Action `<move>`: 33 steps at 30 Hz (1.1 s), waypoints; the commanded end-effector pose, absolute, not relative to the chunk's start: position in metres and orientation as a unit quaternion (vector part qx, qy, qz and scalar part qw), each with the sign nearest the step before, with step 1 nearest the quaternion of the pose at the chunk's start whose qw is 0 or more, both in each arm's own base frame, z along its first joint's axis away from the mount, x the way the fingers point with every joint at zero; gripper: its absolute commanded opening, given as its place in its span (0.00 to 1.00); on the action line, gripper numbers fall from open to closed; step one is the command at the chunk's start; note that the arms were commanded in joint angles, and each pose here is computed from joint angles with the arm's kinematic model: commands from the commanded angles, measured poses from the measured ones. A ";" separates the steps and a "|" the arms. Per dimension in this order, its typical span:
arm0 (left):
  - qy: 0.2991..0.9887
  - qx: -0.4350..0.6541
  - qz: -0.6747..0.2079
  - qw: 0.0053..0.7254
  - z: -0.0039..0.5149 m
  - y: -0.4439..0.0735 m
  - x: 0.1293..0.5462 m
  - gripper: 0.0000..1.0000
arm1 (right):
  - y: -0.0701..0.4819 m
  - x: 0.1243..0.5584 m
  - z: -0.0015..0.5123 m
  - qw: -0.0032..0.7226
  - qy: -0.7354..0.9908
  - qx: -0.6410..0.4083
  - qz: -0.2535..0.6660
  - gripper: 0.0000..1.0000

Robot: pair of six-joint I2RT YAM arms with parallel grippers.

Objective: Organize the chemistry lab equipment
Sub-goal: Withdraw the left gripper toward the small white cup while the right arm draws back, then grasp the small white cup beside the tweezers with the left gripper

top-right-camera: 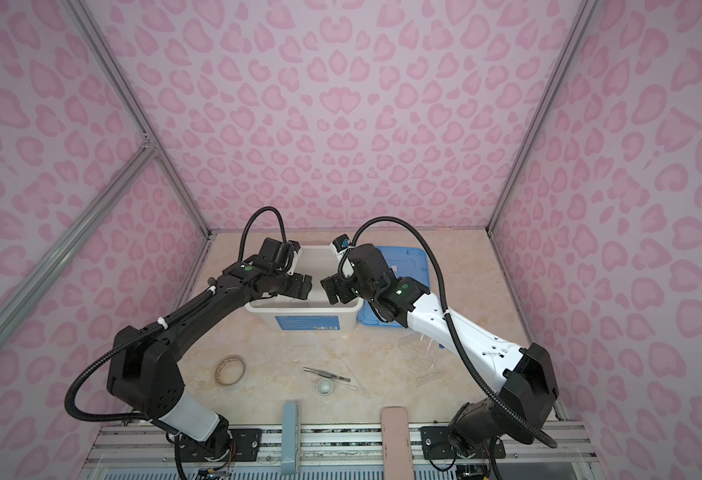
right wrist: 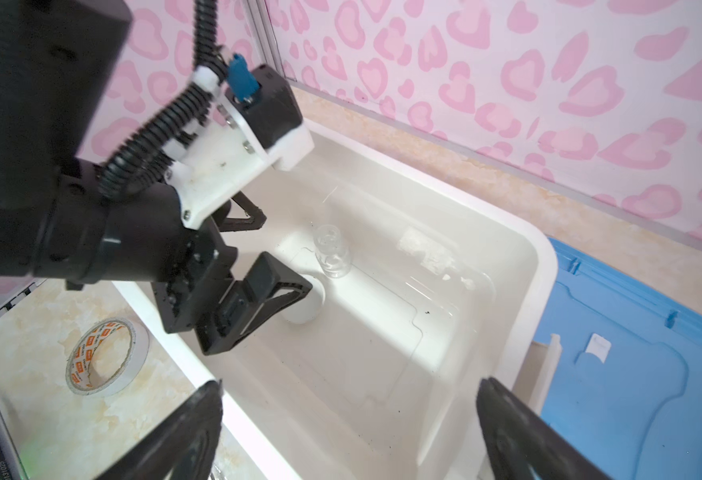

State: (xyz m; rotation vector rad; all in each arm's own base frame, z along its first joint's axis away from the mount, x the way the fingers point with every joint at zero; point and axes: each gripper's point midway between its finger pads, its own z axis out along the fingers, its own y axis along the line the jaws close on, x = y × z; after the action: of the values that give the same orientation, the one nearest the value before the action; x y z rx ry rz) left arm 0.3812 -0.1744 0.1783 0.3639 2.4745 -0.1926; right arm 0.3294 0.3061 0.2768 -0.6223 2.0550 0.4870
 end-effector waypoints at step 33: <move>0.941 0.166 -0.213 0.202 0.171 -0.259 0.153 0.86 | 0.197 0.200 0.227 0.383 0.867 -0.239 0.211 0.98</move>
State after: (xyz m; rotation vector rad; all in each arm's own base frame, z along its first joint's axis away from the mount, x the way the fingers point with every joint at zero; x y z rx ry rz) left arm 0.1522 -0.2488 0.1781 0.5610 2.6283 -0.5771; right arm 0.2016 0.2042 0.2364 -0.6519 2.1695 0.5567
